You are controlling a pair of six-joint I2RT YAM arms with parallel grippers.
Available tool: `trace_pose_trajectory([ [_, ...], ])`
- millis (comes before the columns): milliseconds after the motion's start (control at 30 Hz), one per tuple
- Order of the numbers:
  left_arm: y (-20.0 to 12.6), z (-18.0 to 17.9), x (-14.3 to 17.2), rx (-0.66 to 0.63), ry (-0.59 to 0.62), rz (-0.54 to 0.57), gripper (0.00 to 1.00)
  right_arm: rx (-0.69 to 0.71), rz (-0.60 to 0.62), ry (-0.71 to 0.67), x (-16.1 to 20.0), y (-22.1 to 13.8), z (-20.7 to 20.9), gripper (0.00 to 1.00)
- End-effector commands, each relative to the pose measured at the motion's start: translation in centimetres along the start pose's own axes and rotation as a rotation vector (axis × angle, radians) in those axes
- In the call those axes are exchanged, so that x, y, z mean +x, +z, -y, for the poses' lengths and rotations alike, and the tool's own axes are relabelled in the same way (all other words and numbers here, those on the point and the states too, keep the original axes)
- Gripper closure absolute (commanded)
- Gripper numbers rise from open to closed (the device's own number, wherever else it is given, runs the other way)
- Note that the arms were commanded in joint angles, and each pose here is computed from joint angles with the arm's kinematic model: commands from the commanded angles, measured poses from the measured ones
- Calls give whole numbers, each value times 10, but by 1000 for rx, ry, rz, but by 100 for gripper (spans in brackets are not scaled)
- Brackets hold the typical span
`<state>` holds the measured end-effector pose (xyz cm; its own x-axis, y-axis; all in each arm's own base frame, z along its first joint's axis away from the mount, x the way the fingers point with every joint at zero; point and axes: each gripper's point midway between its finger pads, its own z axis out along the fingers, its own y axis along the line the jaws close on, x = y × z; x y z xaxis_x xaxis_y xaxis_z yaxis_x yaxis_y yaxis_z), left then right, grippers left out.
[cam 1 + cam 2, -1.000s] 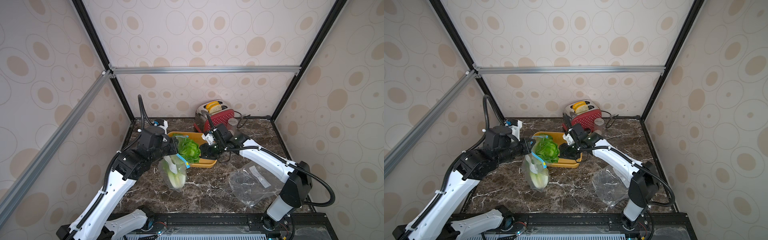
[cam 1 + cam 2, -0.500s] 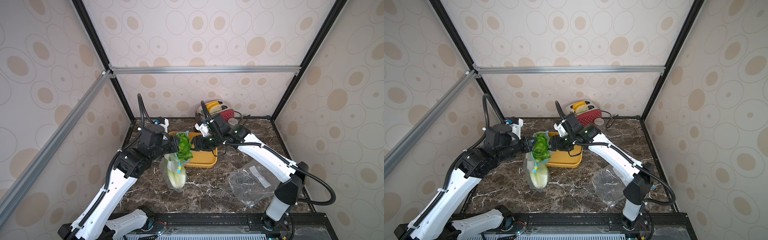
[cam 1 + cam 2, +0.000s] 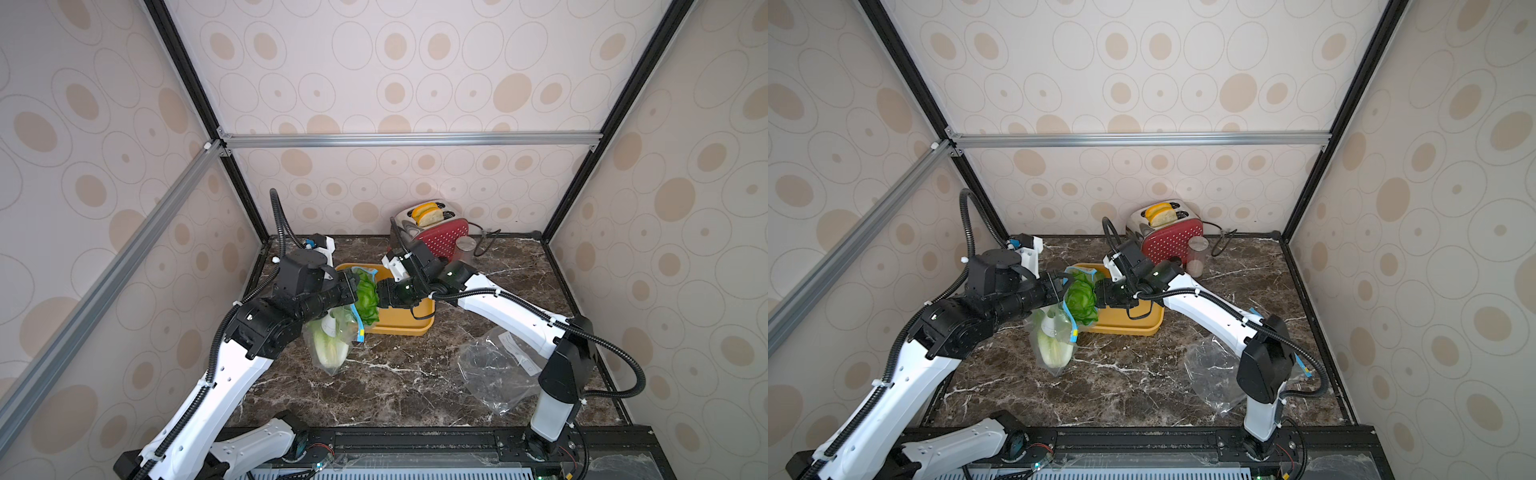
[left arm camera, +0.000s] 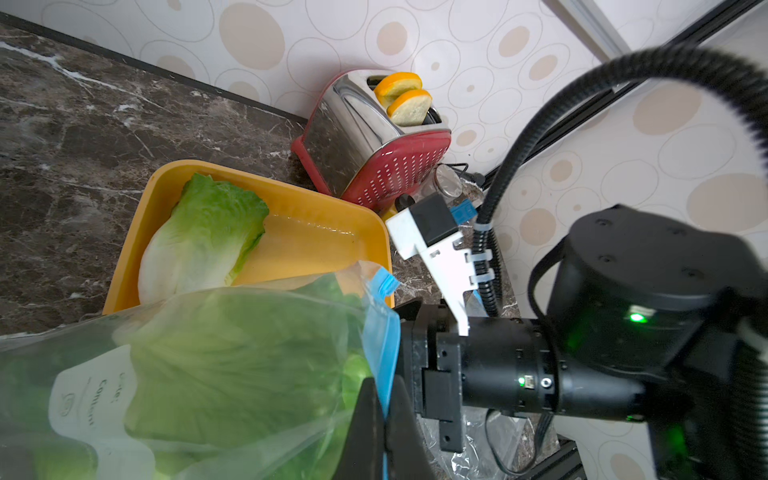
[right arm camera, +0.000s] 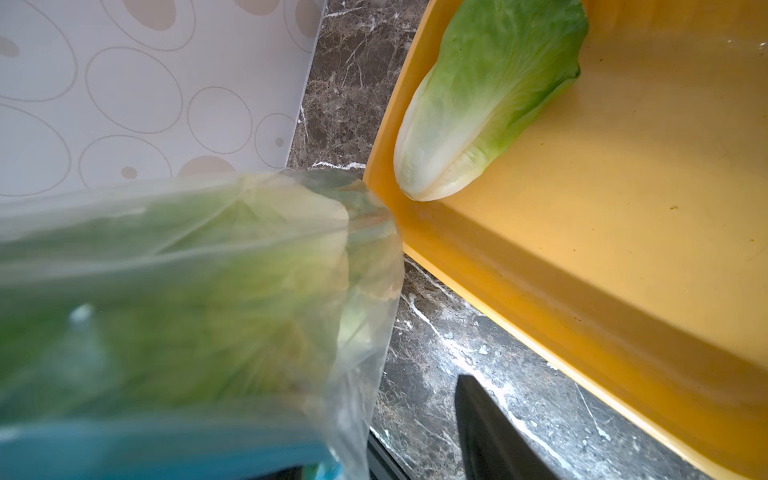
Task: Put the chinese cabbages into a zipper bag and zip it
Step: Adjust the zipper food storage bag at the center of the board.
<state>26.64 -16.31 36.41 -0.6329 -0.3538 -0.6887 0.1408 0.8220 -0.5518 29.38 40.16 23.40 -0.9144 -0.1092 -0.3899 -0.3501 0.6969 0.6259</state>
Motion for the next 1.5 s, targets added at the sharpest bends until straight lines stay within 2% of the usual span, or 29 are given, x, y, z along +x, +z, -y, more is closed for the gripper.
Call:
trace_pose_trajectory([
  [0, -23, 13, -28, 59, -49, 132, 100, -39, 56, -7, -8, -4, -14, 49],
  [133, -29, 2, -30, 12, -39, 158, 100, -8, 59, -36, -6, -12, -10, 59],
  [333, -26, -7, -24, -28, -20, 136, 100, 59, 80, -93, -5, -37, -4, 82],
  [400, -26, -10, -22, -43, -10, 127, 100, 66, 82, -109, -3, -46, -6, 86],
  [533, -26, -15, -18, -69, 25, 96, 100, 32, 79, -132, 2, -65, -17, 91],
  [700, -19, -19, -5, -125, 122, -27, 100, -91, 76, -135, 5, -103, -54, 95],
  [767, -14, -13, -2, -94, 134, -53, 100, -129, 89, -127, 7, -108, -60, 97],
  [900, 2, 18, 8, 69, 114, -124, 100, -57, 65, -129, 13, -110, -47, 100],
  [1067, 18, 31, 19, 132, 106, -202, 100, -35, 158, -142, 10, -147, -49, 100],
  [1200, 32, 41, 21, 156, 104, -249, 100, 155, 175, -130, 17, -169, -13, 100],
  [1333, 45, 58, 26, 193, 137, -272, 100, 55, 219, -98, 21, -183, -27, 100],
  [1467, 65, 73, 26, 228, 123, -274, 100, 82, 213, 14, 24, -170, 9, 100],
])
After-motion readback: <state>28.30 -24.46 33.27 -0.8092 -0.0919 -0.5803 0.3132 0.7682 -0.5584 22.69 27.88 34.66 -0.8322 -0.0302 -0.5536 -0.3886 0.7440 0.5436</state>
